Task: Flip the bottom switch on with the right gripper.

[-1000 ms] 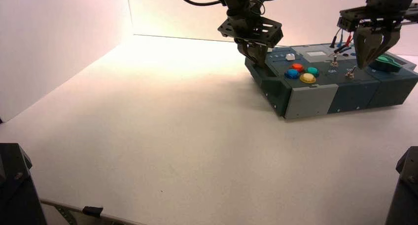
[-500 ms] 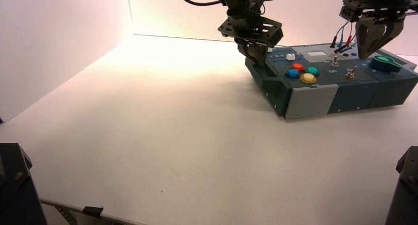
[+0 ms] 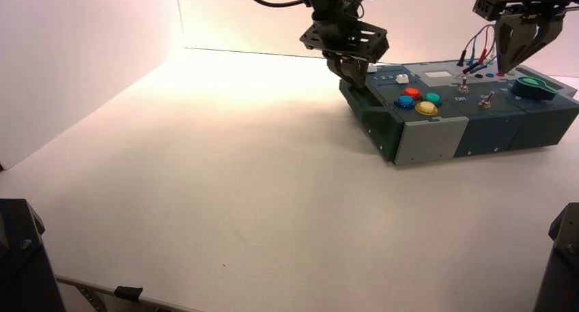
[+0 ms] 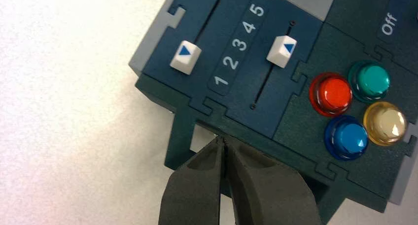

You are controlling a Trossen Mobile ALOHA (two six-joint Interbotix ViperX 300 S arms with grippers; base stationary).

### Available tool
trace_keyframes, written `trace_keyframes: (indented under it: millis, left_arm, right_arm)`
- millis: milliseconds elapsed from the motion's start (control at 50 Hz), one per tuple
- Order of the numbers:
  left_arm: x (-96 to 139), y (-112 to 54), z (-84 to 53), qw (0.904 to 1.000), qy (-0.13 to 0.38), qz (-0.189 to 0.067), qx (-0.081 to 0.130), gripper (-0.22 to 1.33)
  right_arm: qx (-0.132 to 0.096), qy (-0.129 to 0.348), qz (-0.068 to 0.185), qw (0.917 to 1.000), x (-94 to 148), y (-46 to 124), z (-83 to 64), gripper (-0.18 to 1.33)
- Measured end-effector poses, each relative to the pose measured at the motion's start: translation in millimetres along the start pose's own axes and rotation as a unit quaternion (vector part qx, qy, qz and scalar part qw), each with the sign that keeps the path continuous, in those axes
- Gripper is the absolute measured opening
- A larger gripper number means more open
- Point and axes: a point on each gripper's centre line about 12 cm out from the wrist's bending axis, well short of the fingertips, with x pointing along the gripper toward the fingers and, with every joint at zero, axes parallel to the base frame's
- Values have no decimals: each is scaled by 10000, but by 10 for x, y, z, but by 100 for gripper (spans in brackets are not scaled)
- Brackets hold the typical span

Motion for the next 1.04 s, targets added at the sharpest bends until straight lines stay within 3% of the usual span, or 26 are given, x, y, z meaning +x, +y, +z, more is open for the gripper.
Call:
trace_keyframes:
  millis: [200,500,800,1040]
  left_arm:
    - [-50,132,71,9999,-97,70,-79,-16]
    - [-161,275,289,9990,-378,241,73,-16]
    - [-270,265,493,9983,-510,213,199,-16]
    - [-302,255,554,9984,-498,168,230,-16]
  right_arm:
    - [4,-122,-11,9999,-67,1,6,-14]
    - [16,-200,-6,9998,-116,3,1,-14]
    - [26,-284,-12,9996,-161,1,3,-14]
    - [25,-268,-11,9996,-157,3,-3,-14]
